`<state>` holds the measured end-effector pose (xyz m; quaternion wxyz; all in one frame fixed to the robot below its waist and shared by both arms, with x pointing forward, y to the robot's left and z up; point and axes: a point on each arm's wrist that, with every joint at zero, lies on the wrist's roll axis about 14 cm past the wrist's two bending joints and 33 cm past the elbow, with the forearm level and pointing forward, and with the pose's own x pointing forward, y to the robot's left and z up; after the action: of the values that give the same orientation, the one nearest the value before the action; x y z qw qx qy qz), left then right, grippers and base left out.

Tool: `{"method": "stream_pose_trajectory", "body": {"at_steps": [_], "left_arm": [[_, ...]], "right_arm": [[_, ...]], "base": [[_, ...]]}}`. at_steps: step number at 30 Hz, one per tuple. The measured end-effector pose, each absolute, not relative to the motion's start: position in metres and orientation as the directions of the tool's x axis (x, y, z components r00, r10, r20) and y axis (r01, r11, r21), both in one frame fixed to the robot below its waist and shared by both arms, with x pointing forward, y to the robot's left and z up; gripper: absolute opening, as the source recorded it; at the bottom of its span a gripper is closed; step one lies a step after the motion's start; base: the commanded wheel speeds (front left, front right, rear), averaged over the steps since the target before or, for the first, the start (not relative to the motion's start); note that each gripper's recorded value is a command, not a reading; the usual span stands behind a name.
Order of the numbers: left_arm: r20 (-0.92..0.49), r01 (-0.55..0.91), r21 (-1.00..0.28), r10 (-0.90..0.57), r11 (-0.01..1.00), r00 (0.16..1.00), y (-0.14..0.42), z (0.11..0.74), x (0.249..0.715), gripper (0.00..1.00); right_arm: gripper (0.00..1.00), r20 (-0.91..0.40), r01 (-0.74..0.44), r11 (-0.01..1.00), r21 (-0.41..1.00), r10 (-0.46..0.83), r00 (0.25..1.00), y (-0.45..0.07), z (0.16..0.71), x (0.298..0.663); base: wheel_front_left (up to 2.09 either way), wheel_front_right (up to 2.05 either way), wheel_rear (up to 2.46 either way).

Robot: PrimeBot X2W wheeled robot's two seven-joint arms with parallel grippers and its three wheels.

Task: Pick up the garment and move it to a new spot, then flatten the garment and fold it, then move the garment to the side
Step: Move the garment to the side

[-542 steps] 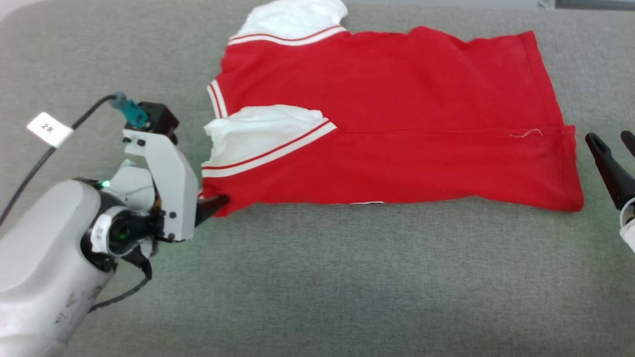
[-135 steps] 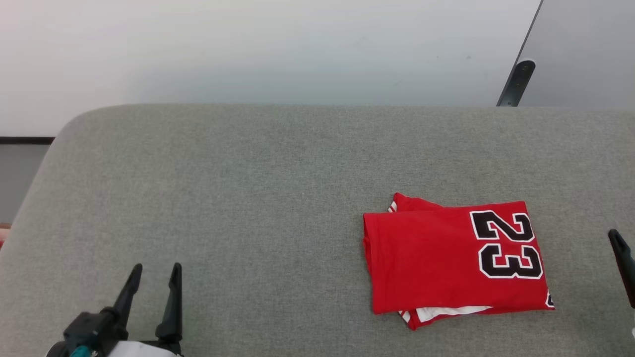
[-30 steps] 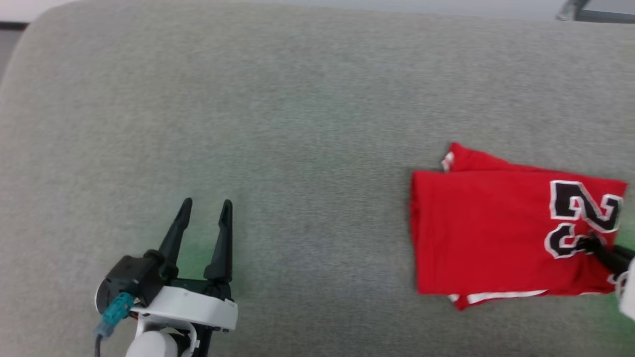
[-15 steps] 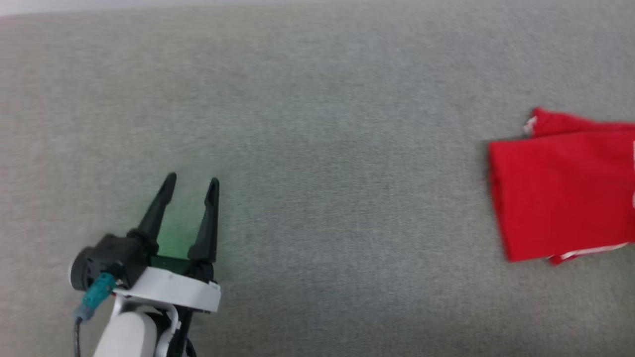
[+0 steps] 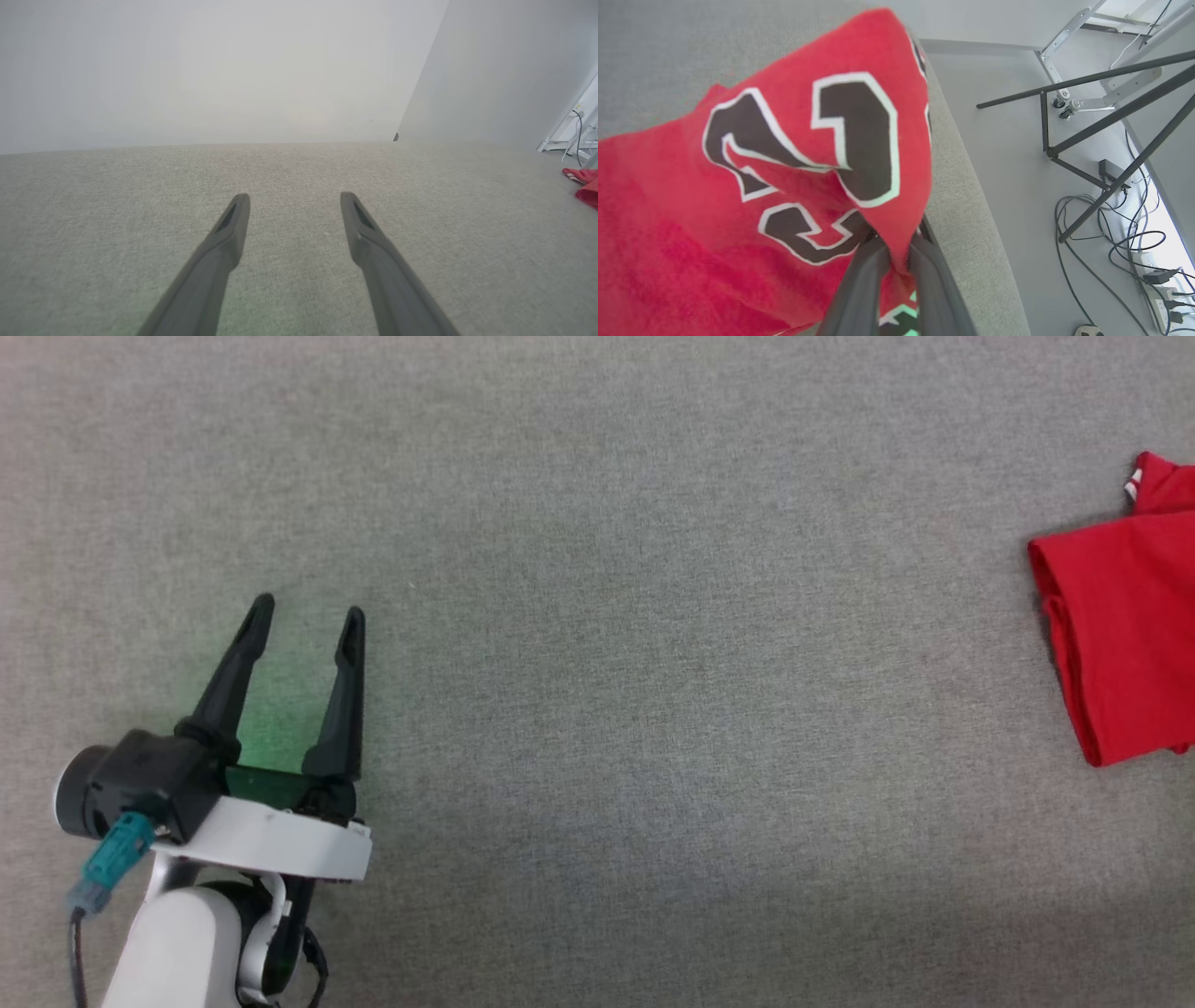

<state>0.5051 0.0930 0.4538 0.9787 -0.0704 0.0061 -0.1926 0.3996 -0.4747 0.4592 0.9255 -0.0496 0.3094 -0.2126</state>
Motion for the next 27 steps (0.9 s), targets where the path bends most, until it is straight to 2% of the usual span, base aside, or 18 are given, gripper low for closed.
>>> {"method": "stream_pose_trajectory", "body": {"at_steps": [4,12,13,14,15,16,22,27], "left_arm": [[0.004,0.376,-0.141,-0.379,0.916,0.925,0.092,0.449,0.508,1.0],[0.008,0.369,-0.125,-0.371,0.921,0.929,0.096,0.453,0.51,1.0],[0.01,0.369,-0.126,-0.371,0.921,0.929,0.096,0.454,0.51,1.0],[0.015,0.372,-0.126,-0.373,0.92,0.928,0.095,0.456,0.509,1.0],[0.025,0.374,-0.126,-0.374,0.919,0.927,0.095,0.459,0.509,1.0],[0.033,0.371,-0.135,-0.37,0.919,0.928,0.095,0.461,0.508,1.0],[0.04,0.351,-0.15,-0.349,0.924,0.936,0.1,0.468,0.498,1.0],[0.07,0.329,-0.142,-0.322,0.934,0.944,0.111,0.483,0.488,1.0]], "right_arm": [[0.0,-0.57,0.369,0.899,-0.238,-0.437,0.696,-0.476,0.44,0.399],[0.0,-0.533,0.406,0.881,-0.243,-0.471,0.703,-0.483,0.434,0.405],[0.31,-0.527,0.408,0.879,-0.246,-0.475,0.705,-0.484,0.435,0.405],[0.45,-0.52,0.413,0.877,-0.244,-0.478,0.708,-0.485,0.436,0.405],[0.93,-0.512,0.418,0.876,-0.241,-0.481,0.712,-0.485,0.438,0.405],[1.0,-0.502,0.42,0.875,-0.24,-0.482,0.718,-0.486,0.44,0.406],[1.0,-0.436,0.417,0.875,-0.243,-0.483,0.759,-0.489,0.465,0.408],[1.0,-0.386,0.357,0.917,-0.181,-0.4,0.831,-0.459,0.479,0.428]], "base": [[0.0,0.0,0.0],[0.0,0.0,0.0],[0.0,0.0,0.0],[0.0,0.0,0.0],[0.0,0.0,0.0],[0.0,0.0,0.0],[0.0,0.0,0.0],[0.0,0.0,0.0]]}}
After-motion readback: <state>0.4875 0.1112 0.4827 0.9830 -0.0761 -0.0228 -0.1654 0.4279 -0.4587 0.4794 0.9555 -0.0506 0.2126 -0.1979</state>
